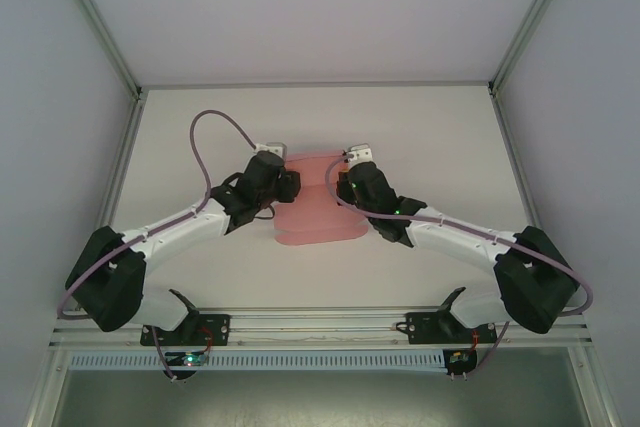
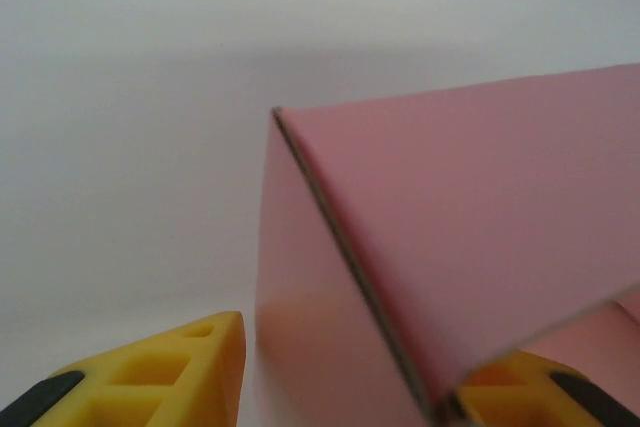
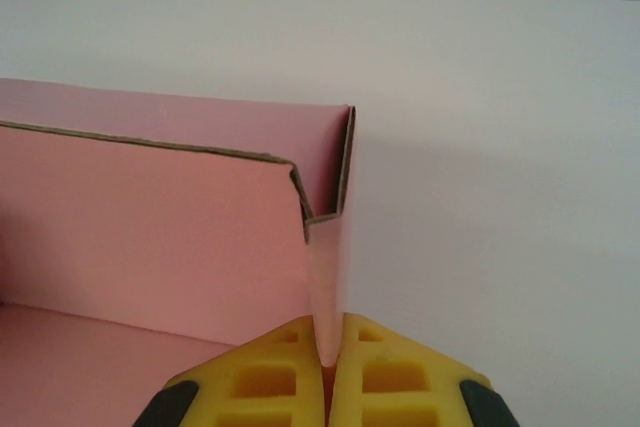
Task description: Assemble paper box
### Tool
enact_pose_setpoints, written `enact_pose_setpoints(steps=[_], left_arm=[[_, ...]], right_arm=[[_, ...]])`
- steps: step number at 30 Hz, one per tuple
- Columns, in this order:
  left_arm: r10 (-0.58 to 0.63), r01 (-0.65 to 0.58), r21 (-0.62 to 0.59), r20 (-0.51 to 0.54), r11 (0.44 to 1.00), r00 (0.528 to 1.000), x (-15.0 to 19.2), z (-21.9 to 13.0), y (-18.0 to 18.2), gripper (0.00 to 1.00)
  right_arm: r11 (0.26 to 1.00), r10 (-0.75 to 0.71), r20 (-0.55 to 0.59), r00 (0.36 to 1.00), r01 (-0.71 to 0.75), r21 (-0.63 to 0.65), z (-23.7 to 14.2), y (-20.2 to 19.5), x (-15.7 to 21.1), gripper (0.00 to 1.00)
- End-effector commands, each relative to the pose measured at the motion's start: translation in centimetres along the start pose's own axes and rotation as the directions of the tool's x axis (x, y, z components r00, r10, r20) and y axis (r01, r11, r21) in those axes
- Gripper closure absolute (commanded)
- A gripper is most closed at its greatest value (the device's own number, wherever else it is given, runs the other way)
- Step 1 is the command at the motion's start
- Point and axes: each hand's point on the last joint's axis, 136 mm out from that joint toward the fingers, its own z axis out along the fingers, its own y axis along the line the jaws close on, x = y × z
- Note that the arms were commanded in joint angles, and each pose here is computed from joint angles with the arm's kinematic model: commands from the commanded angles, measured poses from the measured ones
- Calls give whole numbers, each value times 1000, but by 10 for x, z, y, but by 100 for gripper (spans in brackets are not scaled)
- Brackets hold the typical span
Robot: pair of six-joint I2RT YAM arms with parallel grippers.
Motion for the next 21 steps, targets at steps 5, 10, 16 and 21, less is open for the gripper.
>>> enact_pose_setpoints(steps=[5,10,16,21], left_arm=[[11,-9,-96,22,995,1000,-9,0,5,59],[2,1,-166,21,986,1000,-10,3,16,71],[-20,21,-85,12,996,1000,-7,7,3,75],[-31,32,-60,13,998,999,-7,12,-3,100]], right_arm=[[999,24,30,999,-25,43,4,-3,-13,100],[999,33,44,999,-34,13,-1,0,-16,100],[999,38,48,998,-39,26,0,-3,-16,100],[999,43,44,998,-44,20,6,2,-14,100]])
